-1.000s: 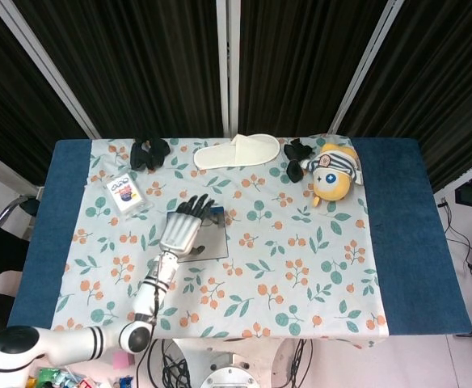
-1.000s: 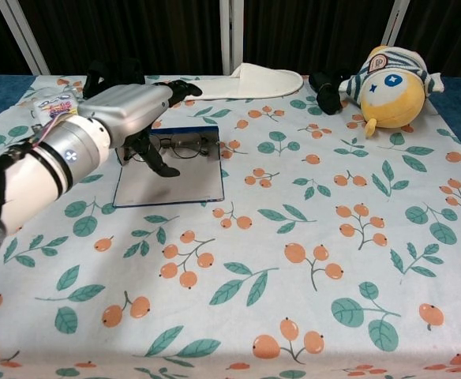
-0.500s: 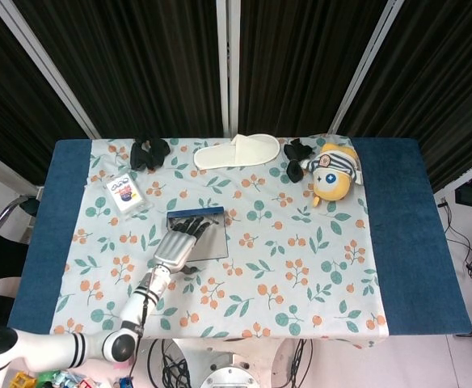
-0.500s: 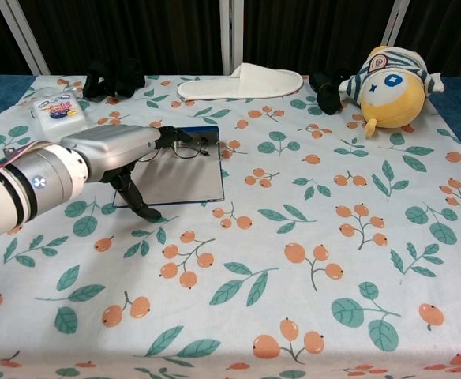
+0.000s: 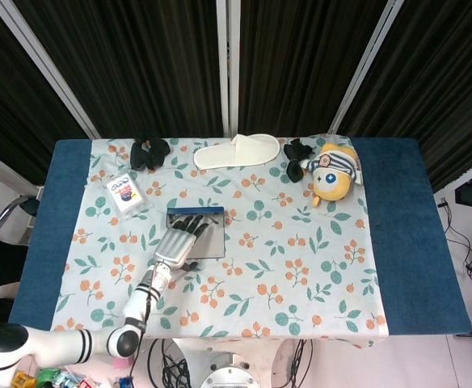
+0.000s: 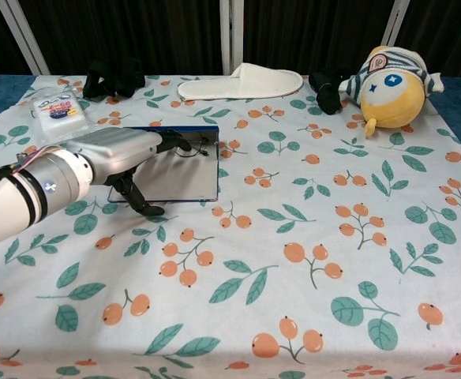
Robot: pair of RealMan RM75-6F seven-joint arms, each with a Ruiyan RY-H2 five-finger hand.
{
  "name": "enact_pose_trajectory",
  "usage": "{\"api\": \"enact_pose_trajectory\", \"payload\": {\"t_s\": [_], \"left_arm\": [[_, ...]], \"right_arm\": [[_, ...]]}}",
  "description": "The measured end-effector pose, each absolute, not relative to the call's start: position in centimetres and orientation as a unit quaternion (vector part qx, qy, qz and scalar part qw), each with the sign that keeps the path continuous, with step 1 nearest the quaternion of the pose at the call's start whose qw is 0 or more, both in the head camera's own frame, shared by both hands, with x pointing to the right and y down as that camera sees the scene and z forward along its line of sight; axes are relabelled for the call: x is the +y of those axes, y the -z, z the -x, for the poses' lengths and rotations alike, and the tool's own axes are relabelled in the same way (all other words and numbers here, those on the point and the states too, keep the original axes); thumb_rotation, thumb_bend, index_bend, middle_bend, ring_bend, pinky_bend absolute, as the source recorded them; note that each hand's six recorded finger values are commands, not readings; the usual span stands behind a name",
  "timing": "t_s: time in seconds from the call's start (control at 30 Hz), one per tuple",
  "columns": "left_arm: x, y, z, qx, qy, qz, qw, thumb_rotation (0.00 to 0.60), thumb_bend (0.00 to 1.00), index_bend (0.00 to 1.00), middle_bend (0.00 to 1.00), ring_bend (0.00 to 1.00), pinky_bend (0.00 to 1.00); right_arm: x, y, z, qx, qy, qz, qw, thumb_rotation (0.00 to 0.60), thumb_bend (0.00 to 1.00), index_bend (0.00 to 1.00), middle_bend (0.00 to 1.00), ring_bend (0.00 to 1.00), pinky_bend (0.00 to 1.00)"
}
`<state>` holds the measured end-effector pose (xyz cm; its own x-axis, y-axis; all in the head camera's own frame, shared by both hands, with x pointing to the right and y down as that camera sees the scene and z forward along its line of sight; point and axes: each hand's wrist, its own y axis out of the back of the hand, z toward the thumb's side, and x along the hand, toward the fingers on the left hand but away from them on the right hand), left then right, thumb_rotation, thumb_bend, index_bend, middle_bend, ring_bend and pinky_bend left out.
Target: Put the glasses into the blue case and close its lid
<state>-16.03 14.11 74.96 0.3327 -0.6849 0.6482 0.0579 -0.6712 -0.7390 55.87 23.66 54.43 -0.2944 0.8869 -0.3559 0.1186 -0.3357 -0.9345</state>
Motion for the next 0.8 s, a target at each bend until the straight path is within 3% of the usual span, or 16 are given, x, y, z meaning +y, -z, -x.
{"api": "enact_pose_trajectory", "payload": {"t_s": [0.27,0.57,0.8], "left_arm": [[13.9,-75.5,16.2,0.202,0.542,0.728,0.369,0.600,0.38,0.32,0.00,0.03,0.17],[14.0,-75.0,16.3,0.199,0.543,0.728,0.368,0.600,0.46,0.41,0.04,0.03,0.17],[13.6,-73.9,16.0,0.223,0.526,0.724,0.386,0.600,0.48,0.51,0.16,0.06,0.21]], "right_arm": [[23.7,-54.5,-55.8,-0.489,-0.638,0.513,0.301,0.600,0.32,0.00,0.00,0.00,0.00],[23.7,-54.6,-55.7,-0.486,-0.640,0.514,0.301,0.600,0.32,0.00,0.00,0.00,0.00],[23.7,-54.7,-55.5,-0.484,-0.640,0.515,0.301,0.600,0.32,0.00,0.00,0.00,0.00]]}}
